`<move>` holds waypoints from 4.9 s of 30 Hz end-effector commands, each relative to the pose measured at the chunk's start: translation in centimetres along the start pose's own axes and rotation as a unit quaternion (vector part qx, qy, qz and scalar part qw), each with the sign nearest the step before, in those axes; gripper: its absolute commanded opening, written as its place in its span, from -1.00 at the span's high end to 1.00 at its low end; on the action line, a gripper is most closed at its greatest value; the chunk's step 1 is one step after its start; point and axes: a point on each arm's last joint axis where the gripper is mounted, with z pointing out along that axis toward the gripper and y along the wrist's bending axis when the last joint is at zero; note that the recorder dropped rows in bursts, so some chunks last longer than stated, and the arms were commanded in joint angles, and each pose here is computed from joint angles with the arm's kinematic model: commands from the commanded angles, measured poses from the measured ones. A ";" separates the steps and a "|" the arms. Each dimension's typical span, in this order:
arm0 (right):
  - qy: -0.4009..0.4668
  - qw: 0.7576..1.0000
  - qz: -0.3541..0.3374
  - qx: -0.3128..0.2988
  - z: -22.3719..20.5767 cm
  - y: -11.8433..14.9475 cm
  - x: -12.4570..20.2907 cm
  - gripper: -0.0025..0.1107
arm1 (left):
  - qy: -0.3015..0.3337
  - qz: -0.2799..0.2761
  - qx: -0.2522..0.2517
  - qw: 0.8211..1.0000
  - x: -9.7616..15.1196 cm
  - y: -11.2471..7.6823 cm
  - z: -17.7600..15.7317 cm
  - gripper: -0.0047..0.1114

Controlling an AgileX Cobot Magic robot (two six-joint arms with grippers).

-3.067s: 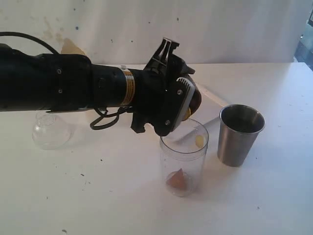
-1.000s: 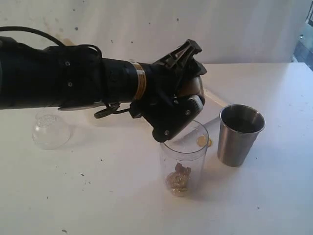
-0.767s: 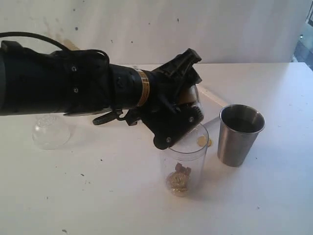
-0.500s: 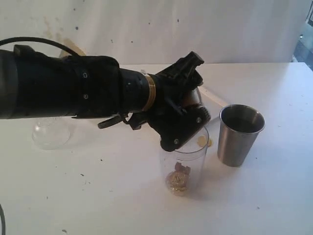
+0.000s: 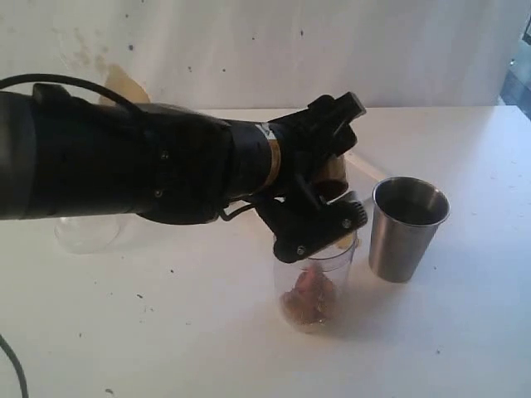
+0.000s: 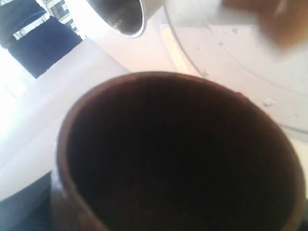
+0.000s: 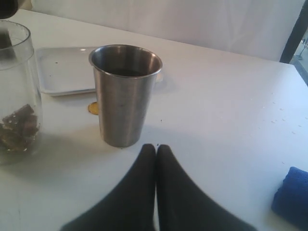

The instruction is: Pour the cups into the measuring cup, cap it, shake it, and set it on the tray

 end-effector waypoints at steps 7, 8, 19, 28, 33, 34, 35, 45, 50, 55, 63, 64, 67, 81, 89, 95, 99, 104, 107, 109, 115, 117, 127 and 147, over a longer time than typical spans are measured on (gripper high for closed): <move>-0.006 1.000 -0.001 0.003 0.0 -0.1 -0.2 0.96 | 0.042 0.042 0.000 0.998 0.8 0.4 -0.4 0.92; -0.006 1.000 -0.001 0.003 0.0 -0.1 -0.2 0.96 | 0.036 0.006 -0.007 0.999 0.3 0.7 -0.6 0.92; -0.006 1.000 -0.001 0.003 0.0 -0.1 -0.2 0.96 | 0.001 -0.441 -0.061 0.896 1.5 2.6 -3.6 0.92; -0.006 1.000 -0.001 0.003 0.0 -0.1 -0.2 0.96 | 0.001 -0.467 -0.052 0.883 1.5 2.6 -3.8 0.92; -0.006 1.000 -0.001 0.003 0.0 -0.1 -0.2 0.96 | 0.022 -0.696 -0.035 0.717 4.3 1.4 -4.3 0.92; -0.006 1.000 -0.001 0.003 0.0 -0.1 -0.2 0.96 | 0.012 -0.730 -0.041 0.682 5.1 1.0 -4.4 0.92; -0.006 1.000 -0.001 0.003 0.0 -0.1 -0.2 0.96 | 0.000 -0.762 -0.052 0.645 6.3 0.6 -4.6 0.92; -0.006 1.000 -0.001 0.003 0.0 -0.1 -0.2 0.96 | 0.062 -0.869 -0.170 0.460 18.1 -6.7 -10.2 0.92; -0.006 1.000 -0.001 0.003 0.0 -0.1 -0.2 0.96 | 0.063 -0.889 -0.209 0.402 22.5 -13.4 -11.6 0.92; -0.006 1.000 -0.001 0.003 0.0 -0.1 -0.2 0.96 | 0.067 -0.912 -0.187 0.360 24.0 -21.0 -9.2 0.92; -0.006 1.000 -0.001 0.003 0.0 -0.1 -0.2 0.96 | 0.086 -0.920 -0.163 0.345 23.6 -25.9 -5.6 -0.14; -0.006 1.000 -0.001 0.003 0.0 -0.1 -0.2 0.96 | 0.091 -0.927 -0.171 0.322 23.7 -26.4 -5.3 -0.32; -0.006 1.000 -0.001 0.003 0.0 -0.1 -0.2 0.96 | 0.101 -0.930 -0.178 0.306 23.7 -27.0 -4.9 -0.67; -0.006 1.000 0.007 0.003 0.0 -0.1 -0.2 0.96 | 0.100 -0.935 -0.177 0.291 23.7 -26.9 -5.1 -0.70; -0.006 1.000 0.005 0.003 0.0 -0.1 -0.2 0.96 | 0.059 -0.930 -0.222 0.288 24.8 -23.3 -8.1 -0.09; -0.006 1.000 0.005 0.003 0.0 -0.1 -0.2 0.96 | -0.084 -0.925 -0.204 0.309 23.8 -17.9 -11.4 0.76; -0.006 1.000 0.005 0.003 0.0 -0.1 -0.2 0.96 | -0.194 -0.898 -0.192 0.345 21.8 -13.3 -12.6 0.92; -0.006 1.000 0.005 0.003 0.0 -0.1 -0.2 0.96 | -0.194 -0.868 -0.139 0.435 16.9 -7.4 -12.3 0.92; -0.006 1.000 0.005 0.003 0.0 -0.1 -0.2 0.96 | -0.189 -0.854 -0.123 0.469 14.0 -4.6 -11.9 0.92; -0.006 1.000 0.005 0.003 0.0 -0.1 -0.2 0.96 | -0.220 -0.840 -0.109 0.484 11.9 -2.7 -11.8 0.92; -0.006 1.000 0.005 0.003 0.0 -0.1 -0.2 0.96 | -0.219 -0.850 -0.080 0.473 9.8 0.9 -10.2 0.47; -0.006 1.000 0.005 0.003 0.0 -0.1 -0.2 0.96 | -0.204 -0.858 -0.086 0.463 10.4 1.8 -9.5 0.10; -0.006 1.000 0.005 0.003 0.0 -0.1 -0.2 0.96 | -0.163 -0.876 -0.110 0.441 12.0 4.4 -4.1 -0.07; -0.006 1.000 0.005 0.003 0.0 -0.1 -0.2 0.96 | 0.199 -0.815 0.078 0.539 12.0 -1.4 -8.3 0.02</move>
